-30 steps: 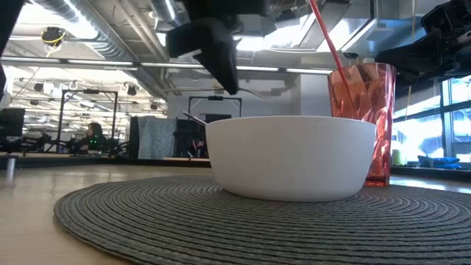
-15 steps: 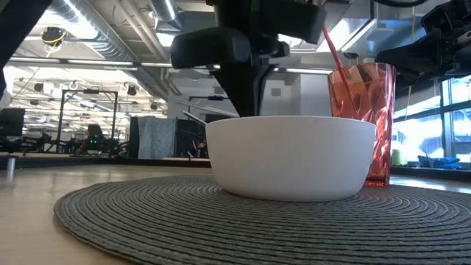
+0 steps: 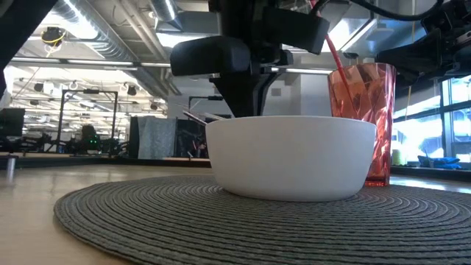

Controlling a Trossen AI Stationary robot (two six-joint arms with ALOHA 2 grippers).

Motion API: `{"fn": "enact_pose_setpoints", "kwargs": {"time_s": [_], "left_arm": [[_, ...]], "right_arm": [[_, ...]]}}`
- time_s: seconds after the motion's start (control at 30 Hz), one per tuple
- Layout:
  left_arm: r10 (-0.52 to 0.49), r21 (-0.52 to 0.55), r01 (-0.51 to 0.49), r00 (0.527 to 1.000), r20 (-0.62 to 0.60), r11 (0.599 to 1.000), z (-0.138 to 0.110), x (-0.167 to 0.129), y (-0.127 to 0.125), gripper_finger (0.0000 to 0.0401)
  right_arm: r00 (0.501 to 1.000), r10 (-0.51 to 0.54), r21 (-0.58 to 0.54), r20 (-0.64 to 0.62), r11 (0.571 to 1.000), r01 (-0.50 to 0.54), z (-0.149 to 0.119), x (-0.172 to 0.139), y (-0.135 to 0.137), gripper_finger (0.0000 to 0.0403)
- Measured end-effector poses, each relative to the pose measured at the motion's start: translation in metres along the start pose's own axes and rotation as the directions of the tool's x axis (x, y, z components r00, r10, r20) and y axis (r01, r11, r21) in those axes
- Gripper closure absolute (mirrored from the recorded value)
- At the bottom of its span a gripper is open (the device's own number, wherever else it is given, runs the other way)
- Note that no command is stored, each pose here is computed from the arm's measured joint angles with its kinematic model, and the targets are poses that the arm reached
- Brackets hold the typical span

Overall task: Pick & Place Utensil
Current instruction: Put the silver fork into the white bowl on the gray placemat, then return to Home Position

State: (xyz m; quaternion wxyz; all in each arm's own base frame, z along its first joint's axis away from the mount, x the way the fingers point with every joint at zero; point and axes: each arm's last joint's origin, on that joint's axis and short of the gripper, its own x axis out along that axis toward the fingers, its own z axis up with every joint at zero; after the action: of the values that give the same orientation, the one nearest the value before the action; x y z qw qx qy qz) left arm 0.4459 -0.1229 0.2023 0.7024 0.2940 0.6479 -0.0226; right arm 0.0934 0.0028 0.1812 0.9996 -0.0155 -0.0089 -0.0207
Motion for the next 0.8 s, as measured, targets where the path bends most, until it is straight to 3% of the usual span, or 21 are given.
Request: {"fn": "enact_pose_setpoints", "kwargs": {"time_s": [0.23, 0.53, 0.67, 0.8], "left_arm": [[0.0, -0.003, 0.0, 1.0, 0.004, 1.0, 0.001, -0.001, -0.003, 0.034], [0.041, 0.005, -0.041, 0.999, 0.024, 0.999, -0.002, -0.015, -0.003, 0.0338], [0.059, -0.025, -0.057, 0.996, 0.072, 0.998, -0.014, -0.048, 0.005, 0.0357], [0.101, -0.188, -0.066, 0.977, 0.185, 0.98, -0.05, -0.104, 0.028, 0.0394]], "right_arm": [[1.0, 0.0, 0.0, 0.0, 1.0, 0.0, 0.0, 0.0, 0.0, 0.0379], [1.0, 0.001, 0.001, 0.0, 1.0, -0.001, 0.0, 0.0, 0.0, 0.0379], [1.0, 0.001, 0.001, 0.0, 1.0, -0.001, 0.0, 0.0, 0.0, 0.0379], [0.999, 0.031, 0.0, 0.01, 1.0, -0.031, 0.001, 0.0, 0.001, 0.0379]]}}
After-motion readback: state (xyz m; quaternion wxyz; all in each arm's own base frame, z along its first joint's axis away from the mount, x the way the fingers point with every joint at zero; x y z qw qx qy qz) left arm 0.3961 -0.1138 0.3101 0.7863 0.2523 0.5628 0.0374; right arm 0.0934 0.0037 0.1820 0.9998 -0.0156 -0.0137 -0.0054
